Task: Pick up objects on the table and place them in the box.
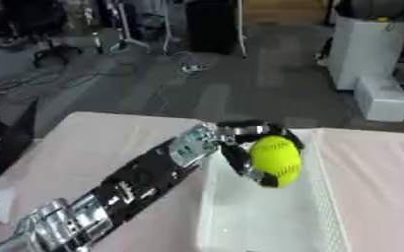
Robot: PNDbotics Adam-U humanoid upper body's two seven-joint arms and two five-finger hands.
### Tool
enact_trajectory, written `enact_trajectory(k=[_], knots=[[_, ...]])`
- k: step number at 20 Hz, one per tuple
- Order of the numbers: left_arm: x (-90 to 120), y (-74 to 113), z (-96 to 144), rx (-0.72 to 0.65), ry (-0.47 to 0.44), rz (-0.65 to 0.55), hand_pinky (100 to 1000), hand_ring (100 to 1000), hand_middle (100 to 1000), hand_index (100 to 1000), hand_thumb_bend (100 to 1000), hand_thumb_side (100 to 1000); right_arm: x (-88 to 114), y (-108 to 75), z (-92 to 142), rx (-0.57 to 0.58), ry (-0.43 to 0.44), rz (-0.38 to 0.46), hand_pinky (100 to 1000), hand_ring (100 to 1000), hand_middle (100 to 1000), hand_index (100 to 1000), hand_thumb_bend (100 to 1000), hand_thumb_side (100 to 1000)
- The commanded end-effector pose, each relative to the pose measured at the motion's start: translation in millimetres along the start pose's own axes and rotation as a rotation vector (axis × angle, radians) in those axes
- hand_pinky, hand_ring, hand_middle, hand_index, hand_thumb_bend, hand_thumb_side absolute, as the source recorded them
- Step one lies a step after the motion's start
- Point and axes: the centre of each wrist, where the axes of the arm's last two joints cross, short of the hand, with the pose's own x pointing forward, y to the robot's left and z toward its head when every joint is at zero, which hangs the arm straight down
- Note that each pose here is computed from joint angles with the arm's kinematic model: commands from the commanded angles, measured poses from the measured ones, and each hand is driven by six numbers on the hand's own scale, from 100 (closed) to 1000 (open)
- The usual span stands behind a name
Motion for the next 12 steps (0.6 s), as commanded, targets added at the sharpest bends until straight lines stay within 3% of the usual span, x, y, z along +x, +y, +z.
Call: enact_trajectory(k=[1, 2, 4, 6, 10, 12], knots=[[5.7, 9.6, -0.3, -0.462, -0.181, -0.373, 945, 887, 989, 951, 834, 848, 6.6, 3.8, -7.8, 0.036, -0.001, 0.014, 100, 315, 376, 702, 330, 745], [6.2, 11.4, 1.0, -0.467, -0.171, -0.387, 1000, 929, 1000, 970, 814, 917, 6.9, 3.5, -7.1, 0.036, -0.003, 0.017, 100, 315, 376, 702, 330, 745], [9.2, 20.7, 6.6, -0.416, -0.185, -0.389, 1000, 966, 1000, 990, 770, 1000, 8.1, 2.1, -4.6, 0.031, -0.006, 0.026, 100, 315, 375, 702, 331, 745], [14.5, 34.2, 15.5, -0.33, -0.222, -0.385, 1000, 979, 1000, 992, 684, 1000, 8.9, 0.9, -2.1, 0.029, -0.005, 0.036, 100, 315, 375, 702, 332, 745], [31.4, 69.3, 52.8, -0.043, -0.343, -0.369, 1000, 973, 1000, 1000, 637, 1000, 12.0, -2.4, 4.6, 0.022, -0.007, 0.066, 100, 315, 374, 702, 332, 745], [39.1, 84.2, 75.4, 0.063, -0.387, -0.367, 992, 963, 1000, 1000, 613, 940, 13.6, -4.1, 8.3, 0.016, -0.005, 0.082, 100, 315, 373, 702, 334, 745]])
